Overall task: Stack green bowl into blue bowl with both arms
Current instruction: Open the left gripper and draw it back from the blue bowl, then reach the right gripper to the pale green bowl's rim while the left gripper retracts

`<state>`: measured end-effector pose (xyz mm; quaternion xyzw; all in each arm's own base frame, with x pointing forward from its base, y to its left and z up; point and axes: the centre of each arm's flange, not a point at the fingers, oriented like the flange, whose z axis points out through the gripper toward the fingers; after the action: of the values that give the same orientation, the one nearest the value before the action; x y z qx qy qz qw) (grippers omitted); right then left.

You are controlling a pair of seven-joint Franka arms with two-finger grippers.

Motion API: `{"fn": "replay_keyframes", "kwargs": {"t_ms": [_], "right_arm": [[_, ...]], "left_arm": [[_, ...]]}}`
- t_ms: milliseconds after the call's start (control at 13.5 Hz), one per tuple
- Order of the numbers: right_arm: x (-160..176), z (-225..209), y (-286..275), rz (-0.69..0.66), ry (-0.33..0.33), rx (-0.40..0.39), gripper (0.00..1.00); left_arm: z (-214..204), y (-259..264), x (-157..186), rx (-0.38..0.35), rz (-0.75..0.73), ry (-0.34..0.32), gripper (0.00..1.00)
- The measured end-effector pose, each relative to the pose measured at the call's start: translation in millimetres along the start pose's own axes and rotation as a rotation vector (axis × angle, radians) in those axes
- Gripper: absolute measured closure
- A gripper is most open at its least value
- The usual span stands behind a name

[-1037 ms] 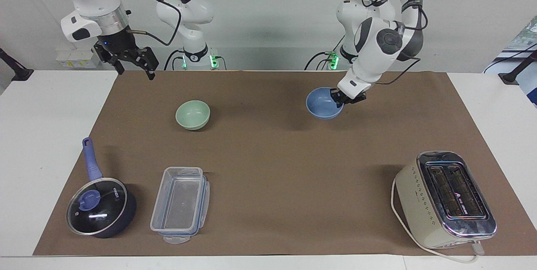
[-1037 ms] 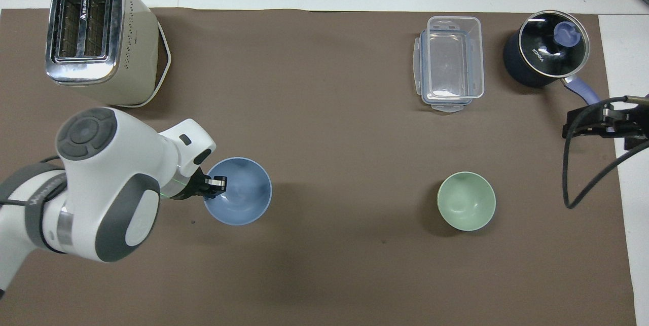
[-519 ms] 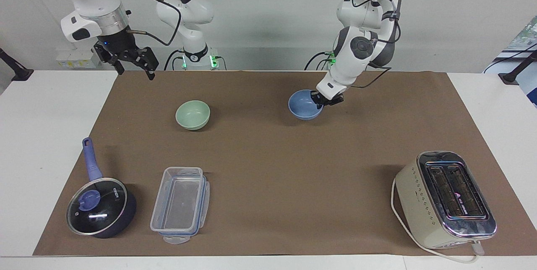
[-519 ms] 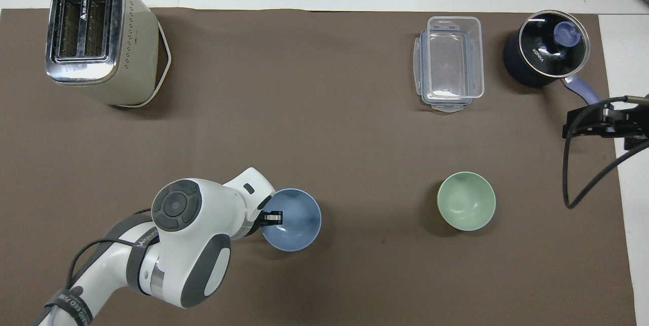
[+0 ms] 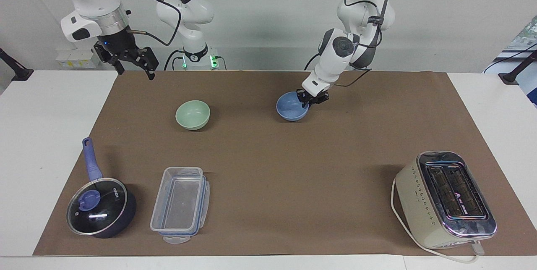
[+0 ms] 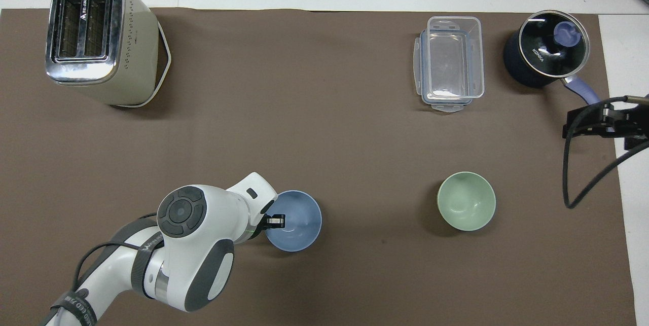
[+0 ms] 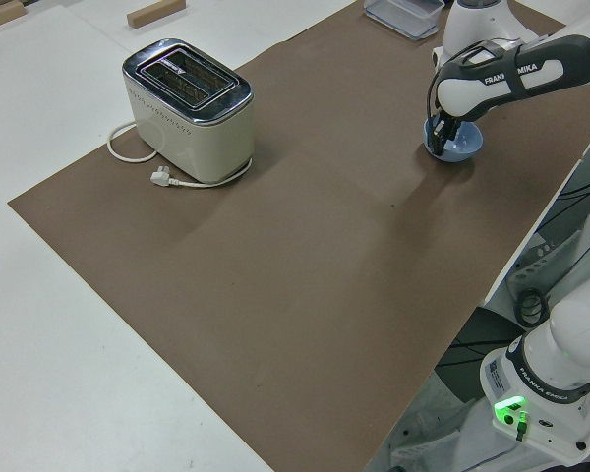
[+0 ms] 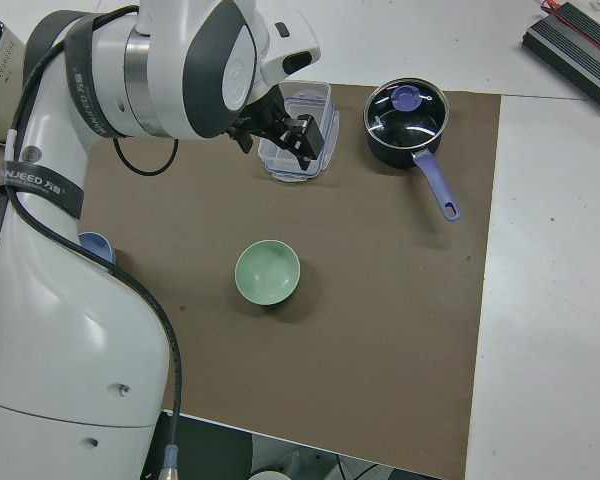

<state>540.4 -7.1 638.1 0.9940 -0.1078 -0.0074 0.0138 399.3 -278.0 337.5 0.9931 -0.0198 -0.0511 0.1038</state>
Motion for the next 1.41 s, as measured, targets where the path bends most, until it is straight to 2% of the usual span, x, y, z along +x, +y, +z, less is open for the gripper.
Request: {"fn": "replay_keyframes", "kwargs": {"t_ms": [148, 222, 370, 519, 815, 1111, 1407], "right_arm": [[0.0, 0.0, 0.0, 0.000, 0.000, 0.000, 0.00], [0.0, 0.0, 0.0, 0.000, 0.000, 0.000, 0.00], [0.0, 0.0, 0.0, 0.000, 0.000, 0.000, 0.00], [0.0, 0.0, 0.0, 0.000, 0.000, 0.000, 0.00], [0.0, 0.0, 0.0, 0.000, 0.000, 0.000, 0.00], [0.0, 0.0, 0.0, 0.000, 0.000, 0.000, 0.00], [-0.1, 0.9, 4.5, 0.008, -0.009, -0.002, 0.00]], "left_arm": [[-19.5, -10.1, 14.0, -0.013, -0.033, 0.006, 0.06], [-35.8, -18.3, 25.2, -0.024, -0.054, 0.012, 0.00], [-75.6, -39.3, 50.2, -0.025, -0.069, 0.032, 0.00], [-120.0, -62.3, 72.7, 0.013, -0.059, 0.067, 0.00], [-193.2, -100.2, 97.8, 0.043, -0.045, 0.111, 0.00], [-241.0, -110.7, 107.9, 0.112, -0.021, 0.083, 0.00], [-284.5, -127.0, 125.0, 0.142, -0.019, 0.058, 0.00]]}}
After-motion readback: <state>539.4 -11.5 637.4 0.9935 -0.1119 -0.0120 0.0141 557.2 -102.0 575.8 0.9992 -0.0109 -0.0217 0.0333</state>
